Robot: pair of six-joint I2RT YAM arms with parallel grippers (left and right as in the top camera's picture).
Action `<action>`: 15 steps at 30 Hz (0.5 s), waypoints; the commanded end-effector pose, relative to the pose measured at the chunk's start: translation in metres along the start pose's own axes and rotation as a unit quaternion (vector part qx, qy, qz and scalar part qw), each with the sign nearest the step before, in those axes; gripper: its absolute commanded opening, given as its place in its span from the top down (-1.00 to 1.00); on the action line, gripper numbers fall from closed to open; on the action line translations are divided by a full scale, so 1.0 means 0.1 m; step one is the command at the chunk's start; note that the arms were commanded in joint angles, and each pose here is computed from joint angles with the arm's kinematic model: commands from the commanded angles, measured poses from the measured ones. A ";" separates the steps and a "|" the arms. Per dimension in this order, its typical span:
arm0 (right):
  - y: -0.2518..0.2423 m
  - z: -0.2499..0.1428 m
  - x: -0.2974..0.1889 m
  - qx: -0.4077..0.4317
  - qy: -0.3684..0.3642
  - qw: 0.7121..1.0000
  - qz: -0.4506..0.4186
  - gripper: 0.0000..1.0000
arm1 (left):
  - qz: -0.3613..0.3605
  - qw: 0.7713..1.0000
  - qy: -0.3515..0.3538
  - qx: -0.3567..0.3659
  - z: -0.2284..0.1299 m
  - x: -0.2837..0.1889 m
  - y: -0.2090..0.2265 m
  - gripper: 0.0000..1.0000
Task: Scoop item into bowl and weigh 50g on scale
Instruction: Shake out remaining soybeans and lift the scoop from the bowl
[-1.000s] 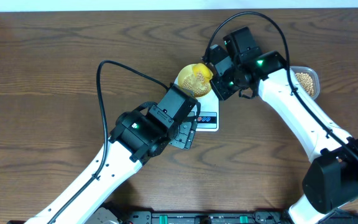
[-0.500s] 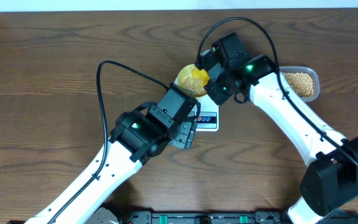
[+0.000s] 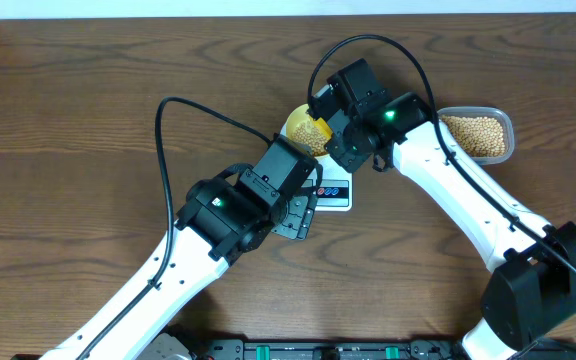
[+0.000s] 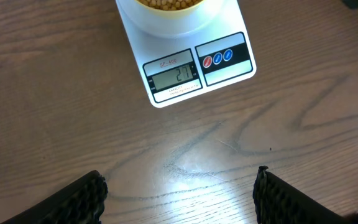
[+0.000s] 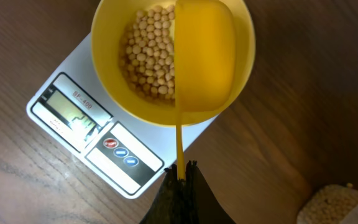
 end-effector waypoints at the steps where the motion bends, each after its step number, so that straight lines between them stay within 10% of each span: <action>1: -0.03 0.09 -0.09 -0.009 -0.013 1.000 -0.014 0.98 | -0.003 1.000 -0.007 0.002 0.05 -0.04 -0.01 -0.57; 15: 0.06 0.18 -0.18 0.000 -0.033 0.999 0.022 0.98 | -0.003 1.000 -0.007 0.002 0.05 -0.04 -0.01 -0.57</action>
Point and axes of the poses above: each gripper's point midway between its finger pads, its own x axis out along the fingers, its own y axis along the line the jaws close on, z = x × y, the point moved 4 cm from there along -x, back along the fingers, and after that the axes turned 7 degrees about -x, right-handed, at the moved point
